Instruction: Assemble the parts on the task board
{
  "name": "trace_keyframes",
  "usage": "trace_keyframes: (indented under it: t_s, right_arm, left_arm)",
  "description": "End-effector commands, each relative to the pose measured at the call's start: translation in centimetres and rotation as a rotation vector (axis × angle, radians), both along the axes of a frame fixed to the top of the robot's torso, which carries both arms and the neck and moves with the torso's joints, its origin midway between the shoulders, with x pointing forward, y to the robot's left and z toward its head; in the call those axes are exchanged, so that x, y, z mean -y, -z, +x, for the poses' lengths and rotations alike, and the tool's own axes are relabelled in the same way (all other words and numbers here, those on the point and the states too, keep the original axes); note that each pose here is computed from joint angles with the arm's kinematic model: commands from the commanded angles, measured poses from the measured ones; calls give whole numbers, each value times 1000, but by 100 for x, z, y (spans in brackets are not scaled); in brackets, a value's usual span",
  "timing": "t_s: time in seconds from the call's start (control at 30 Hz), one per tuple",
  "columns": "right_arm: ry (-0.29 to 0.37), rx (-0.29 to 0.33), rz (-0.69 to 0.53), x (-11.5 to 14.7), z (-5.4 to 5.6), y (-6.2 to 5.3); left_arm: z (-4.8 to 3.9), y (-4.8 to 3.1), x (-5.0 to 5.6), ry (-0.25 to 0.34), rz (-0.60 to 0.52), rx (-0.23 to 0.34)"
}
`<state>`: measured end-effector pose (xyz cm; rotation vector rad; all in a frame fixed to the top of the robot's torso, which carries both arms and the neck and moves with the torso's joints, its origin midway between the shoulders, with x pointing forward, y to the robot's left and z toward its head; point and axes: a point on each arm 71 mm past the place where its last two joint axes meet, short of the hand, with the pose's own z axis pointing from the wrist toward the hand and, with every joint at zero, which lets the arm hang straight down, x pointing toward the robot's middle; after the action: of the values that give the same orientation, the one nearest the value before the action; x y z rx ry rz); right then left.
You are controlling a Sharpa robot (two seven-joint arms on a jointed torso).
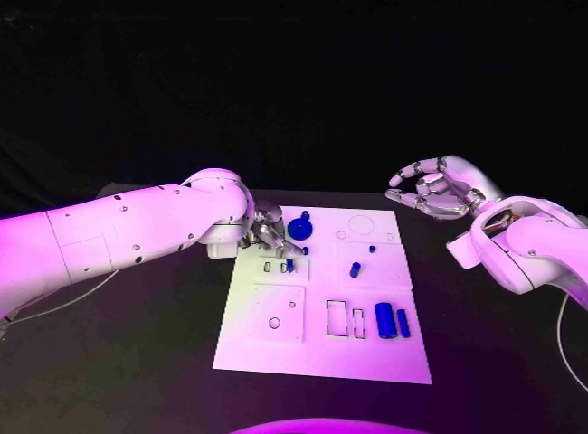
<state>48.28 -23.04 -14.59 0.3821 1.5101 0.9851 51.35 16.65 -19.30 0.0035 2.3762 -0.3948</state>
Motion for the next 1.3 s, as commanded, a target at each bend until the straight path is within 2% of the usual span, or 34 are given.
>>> trace_keyframes:
  t_s: [0.03, 0.77, 1.3]
  right_arm:
    - [15, 12, 3, 10, 5, -10]
    - [15, 8, 1, -1, 21, -3]
    - [14, 7, -1, -12, 30, 2]
  left_arm:
    - [-5, 8, 20, 20, 27, -12]
    - [-31, 94, 142, 48, 28, -64]
    - [-48, 132, 148, 56, 31, -87]
